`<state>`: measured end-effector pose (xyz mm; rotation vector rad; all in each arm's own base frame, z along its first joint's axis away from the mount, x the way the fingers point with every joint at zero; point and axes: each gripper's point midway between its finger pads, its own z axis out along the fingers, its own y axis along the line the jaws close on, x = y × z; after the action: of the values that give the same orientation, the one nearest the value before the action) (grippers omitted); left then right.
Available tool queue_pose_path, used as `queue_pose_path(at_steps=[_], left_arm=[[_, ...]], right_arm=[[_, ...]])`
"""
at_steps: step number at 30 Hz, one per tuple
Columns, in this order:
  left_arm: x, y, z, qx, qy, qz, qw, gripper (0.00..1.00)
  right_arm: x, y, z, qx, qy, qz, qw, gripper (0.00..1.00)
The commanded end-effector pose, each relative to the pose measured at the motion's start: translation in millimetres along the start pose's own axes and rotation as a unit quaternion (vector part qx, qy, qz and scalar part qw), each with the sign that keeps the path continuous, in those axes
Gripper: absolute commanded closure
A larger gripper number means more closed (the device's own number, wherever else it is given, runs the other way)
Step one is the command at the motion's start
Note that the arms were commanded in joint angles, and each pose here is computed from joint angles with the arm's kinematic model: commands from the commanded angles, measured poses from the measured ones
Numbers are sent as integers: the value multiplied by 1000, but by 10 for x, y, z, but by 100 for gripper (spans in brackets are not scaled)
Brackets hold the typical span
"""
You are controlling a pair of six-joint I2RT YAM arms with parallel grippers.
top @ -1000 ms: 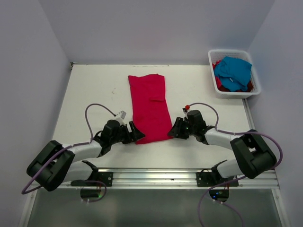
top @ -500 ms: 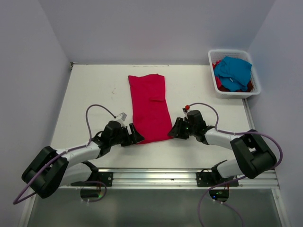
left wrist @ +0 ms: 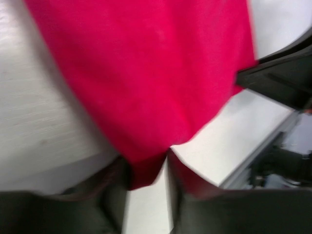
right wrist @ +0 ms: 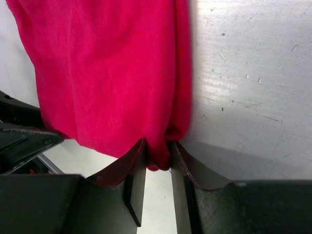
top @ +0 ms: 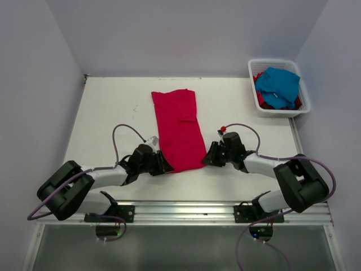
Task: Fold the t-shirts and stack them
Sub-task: Grab one side of the 2/3 rectangular tshirt with both arms
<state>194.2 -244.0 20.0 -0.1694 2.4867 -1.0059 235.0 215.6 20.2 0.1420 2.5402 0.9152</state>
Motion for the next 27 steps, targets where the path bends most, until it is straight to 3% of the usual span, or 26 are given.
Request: queue_pose_path(at_steps=[1,4,5,9,17,27], left_arm=[[610,753,-164,-139,99,-15,985,70],[601,756,-179,-142,97,-13,985,100],[597,760,-186,-144,96,-13,985,100],[568,745,-201,-144,91,-10,985,100],[540,608,-199,-119,103,17,987,100],[666,485,-404,-115,133,35,984,100]], right_arm=[[145,-213,22,35,17,4,999,74],[157,-211,29,33,19,2,999,87],[156,-206,27,32,19,2,999,93],[155,-193,26,29,20,2,999,100],[126,-72,-63,9,18,-4,1000,100],[287,75,-475,-10,28,-31,999,100]])
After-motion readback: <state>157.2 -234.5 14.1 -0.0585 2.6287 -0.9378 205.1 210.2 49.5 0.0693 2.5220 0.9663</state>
